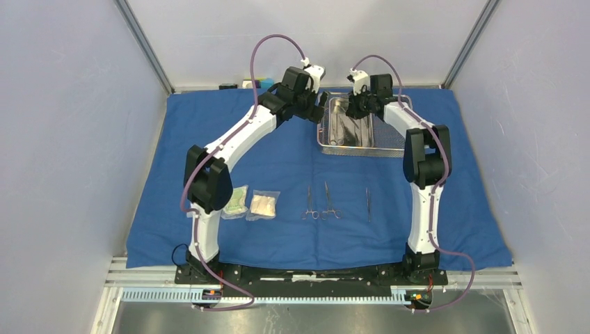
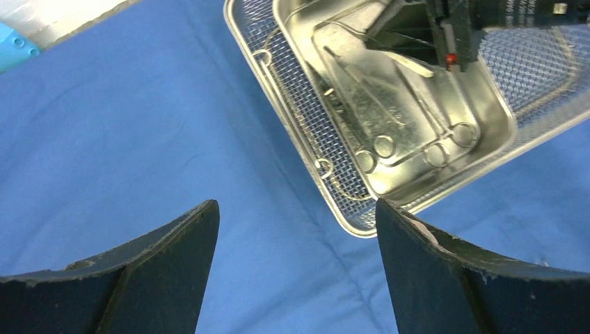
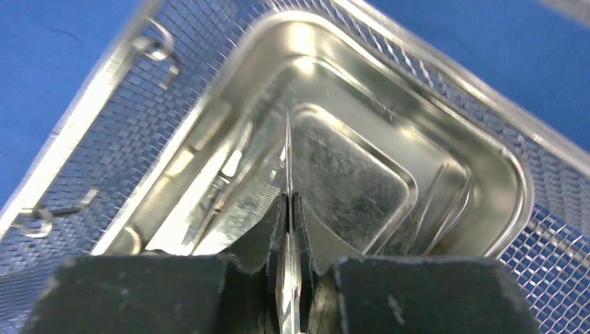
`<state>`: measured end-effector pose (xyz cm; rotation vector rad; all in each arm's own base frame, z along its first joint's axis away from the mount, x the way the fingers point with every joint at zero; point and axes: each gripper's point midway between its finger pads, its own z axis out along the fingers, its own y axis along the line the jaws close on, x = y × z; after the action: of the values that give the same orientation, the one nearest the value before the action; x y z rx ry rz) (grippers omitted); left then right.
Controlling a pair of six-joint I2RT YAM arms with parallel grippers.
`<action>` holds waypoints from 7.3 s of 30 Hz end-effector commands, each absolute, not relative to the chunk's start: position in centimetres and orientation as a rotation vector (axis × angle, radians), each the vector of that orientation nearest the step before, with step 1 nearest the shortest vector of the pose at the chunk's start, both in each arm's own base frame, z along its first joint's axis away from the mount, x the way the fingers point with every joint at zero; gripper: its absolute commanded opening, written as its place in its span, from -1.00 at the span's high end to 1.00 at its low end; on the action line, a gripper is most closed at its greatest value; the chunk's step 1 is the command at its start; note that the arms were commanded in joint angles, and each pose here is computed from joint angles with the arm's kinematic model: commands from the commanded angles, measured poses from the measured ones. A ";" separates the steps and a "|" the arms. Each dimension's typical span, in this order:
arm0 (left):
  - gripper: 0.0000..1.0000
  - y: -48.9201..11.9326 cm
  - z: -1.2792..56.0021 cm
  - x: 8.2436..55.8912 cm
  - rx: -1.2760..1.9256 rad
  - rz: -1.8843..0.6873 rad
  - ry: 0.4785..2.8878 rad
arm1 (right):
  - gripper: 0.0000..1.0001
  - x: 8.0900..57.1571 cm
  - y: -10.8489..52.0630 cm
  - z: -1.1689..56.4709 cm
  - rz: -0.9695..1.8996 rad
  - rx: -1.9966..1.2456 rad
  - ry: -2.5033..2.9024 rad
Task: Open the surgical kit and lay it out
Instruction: Pick up the medical item from the container.
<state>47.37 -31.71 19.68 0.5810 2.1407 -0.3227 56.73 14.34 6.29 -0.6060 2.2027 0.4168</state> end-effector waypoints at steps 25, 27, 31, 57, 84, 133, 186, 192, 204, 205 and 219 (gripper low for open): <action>-0.49 -38.4 32.5 40.1 0.510 -1.405 1.843 | 0.89 44.3 19.2 33.6 1.438 -0.215 1.339; -0.45 -38.7 32.4 39.9 0.488 -1.447 1.832 | 0.89 43.6 19.1 34.2 1.454 -0.201 1.316; -0.25 -39.4 32.2 39.3 0.469 -1.533 1.811 | 0.90 42.7 18.8 34.9 1.479 -0.160 1.285; -0.01 -41.4 32.9 37.0 0.574 -1.644 1.745 | 0.92 42.1 18.5 34.3 1.509 -0.093 1.301; -0.16 -39.8 32.5 38.7 0.586 -1.579 1.750 | 0.97 41.9 18.1 34.6 1.501 -0.093 1.298; 0.95 -36.8 25.8 38.3 0.722 -0.327 1.936 | -0.06 43.8 19.5 30.8 1.110 -0.248 1.564; -0.65 -34.8 30.5 35.5 0.838 -0.923 1.831 | 0.99 39.0 23.0 31.4 1.250 -0.493 1.401; -0.54 -35.9 30.4 33.7 0.912 -1.135 1.788 | 0.99 38.1 23.4 32.1 1.324 -0.495 1.369; 0.06 -37.2 29.7 33.3 0.944 -1.271 1.764 | 0.99 37.3 23.8 32.8 1.407 -0.494 1.348; 0.09 -37.3 29.7 33.3 0.944 -1.282 1.764 | 0.99 37.2 23.8 32.9 1.412 -0.496 1.345; 0.70 -36.6 29.6 33.0 0.912 -1.390 1.766 | 1.00 37.2 23.9 32.8 1.421 -0.497 1.347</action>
<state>33.72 -36.68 28.01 0.9072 1.8175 -1.3184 37.25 23.77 32.53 -0.4660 1.3869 1.4332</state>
